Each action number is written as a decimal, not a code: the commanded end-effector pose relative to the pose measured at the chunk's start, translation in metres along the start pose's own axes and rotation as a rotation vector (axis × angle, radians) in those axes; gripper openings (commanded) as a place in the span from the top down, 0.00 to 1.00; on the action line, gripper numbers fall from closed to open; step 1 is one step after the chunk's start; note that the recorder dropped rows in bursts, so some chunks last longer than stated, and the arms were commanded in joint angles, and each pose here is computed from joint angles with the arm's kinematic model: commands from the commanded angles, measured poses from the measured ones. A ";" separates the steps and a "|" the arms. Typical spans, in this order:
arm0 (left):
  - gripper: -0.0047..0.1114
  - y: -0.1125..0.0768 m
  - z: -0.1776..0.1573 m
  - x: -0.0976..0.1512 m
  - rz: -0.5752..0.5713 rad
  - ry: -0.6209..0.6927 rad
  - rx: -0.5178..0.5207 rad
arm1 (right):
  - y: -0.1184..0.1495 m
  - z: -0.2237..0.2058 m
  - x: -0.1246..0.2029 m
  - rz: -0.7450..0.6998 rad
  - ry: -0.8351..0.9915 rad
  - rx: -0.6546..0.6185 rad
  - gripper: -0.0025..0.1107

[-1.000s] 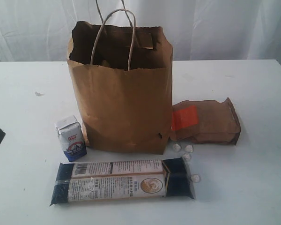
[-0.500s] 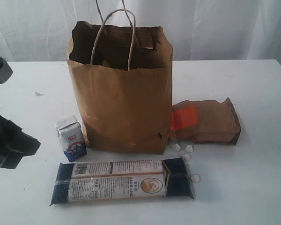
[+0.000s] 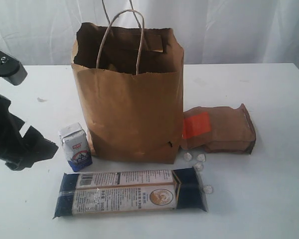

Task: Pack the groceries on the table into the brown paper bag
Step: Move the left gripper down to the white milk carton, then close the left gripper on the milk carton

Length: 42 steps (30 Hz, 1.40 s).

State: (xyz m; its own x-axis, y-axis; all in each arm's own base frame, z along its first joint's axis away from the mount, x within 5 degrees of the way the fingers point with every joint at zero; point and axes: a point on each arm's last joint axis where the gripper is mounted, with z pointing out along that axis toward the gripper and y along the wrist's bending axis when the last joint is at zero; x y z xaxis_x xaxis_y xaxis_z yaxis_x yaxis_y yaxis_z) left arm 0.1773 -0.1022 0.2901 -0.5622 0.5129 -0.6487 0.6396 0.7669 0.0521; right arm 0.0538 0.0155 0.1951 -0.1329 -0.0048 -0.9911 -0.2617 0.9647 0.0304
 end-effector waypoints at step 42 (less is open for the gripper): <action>0.05 0.017 0.063 -0.023 0.076 -0.022 -0.065 | 0.000 0.000 0.002 0.027 0.002 0.005 0.98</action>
State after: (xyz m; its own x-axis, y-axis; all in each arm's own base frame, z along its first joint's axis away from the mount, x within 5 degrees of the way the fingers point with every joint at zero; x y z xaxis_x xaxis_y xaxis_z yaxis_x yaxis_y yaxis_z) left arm 0.2330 -0.1252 0.2552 -0.4993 0.5863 -0.6379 0.6591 0.7349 0.1596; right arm 0.0538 0.0155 0.1951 -0.1413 0.0265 -0.9896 -0.2573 0.9643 0.0626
